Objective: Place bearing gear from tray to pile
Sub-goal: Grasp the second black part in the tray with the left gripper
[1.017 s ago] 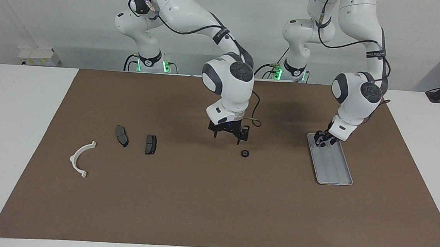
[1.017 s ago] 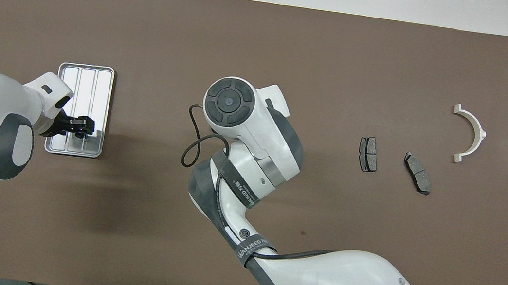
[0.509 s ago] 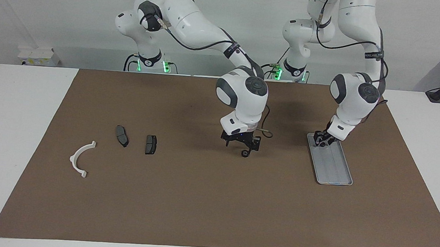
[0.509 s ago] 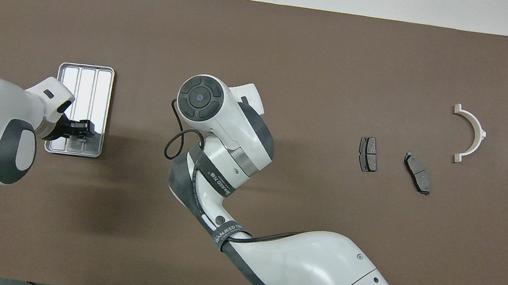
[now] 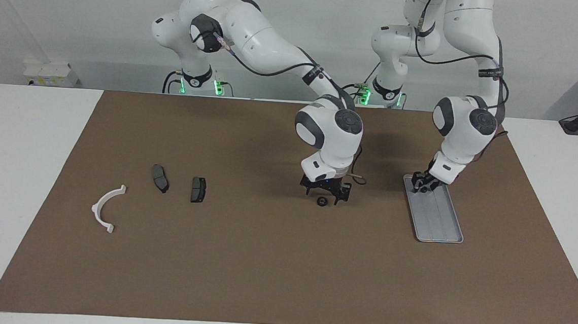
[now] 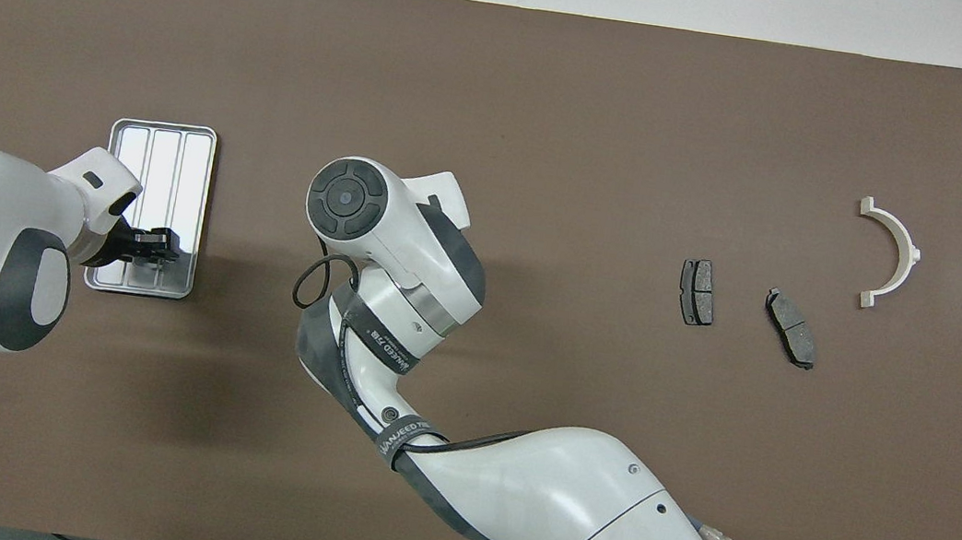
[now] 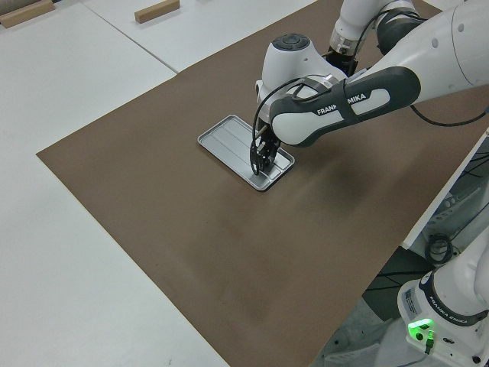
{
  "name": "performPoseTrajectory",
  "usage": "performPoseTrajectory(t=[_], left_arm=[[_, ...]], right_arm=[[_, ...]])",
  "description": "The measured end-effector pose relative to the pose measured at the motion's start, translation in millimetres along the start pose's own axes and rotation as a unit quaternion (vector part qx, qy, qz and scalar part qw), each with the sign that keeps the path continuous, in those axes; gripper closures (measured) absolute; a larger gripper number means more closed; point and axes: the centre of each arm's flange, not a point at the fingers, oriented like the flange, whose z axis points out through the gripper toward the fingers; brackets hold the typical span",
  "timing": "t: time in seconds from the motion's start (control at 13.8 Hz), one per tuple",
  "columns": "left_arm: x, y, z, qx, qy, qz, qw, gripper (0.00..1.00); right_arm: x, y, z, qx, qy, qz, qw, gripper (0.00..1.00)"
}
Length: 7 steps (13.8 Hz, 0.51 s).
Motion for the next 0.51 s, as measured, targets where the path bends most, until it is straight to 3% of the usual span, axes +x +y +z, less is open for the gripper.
performPoseTrajectory(t=[0.22, 0.29, 0.51], left_arm=[[0.2, 0.0, -0.1, 0.000, 0.001, 0.000, 1.000, 0.40], [0.2, 0.0, -0.2, 0.000, 0.001, 0.000, 1.000, 0.40], [0.2, 0.0, -0.1, 0.000, 0.001, 0.000, 1.000, 0.39]], right_arm=[[0.5, -0.2, 1.5, 0.000, 0.000, 0.000, 1.000, 0.00], [1.4, 0.0, 1.2, 0.000, 0.000, 0.001, 1.000, 0.09], [2.5, -2.3, 0.9, 0.011, 0.003, 0.010, 1.000, 0.10]])
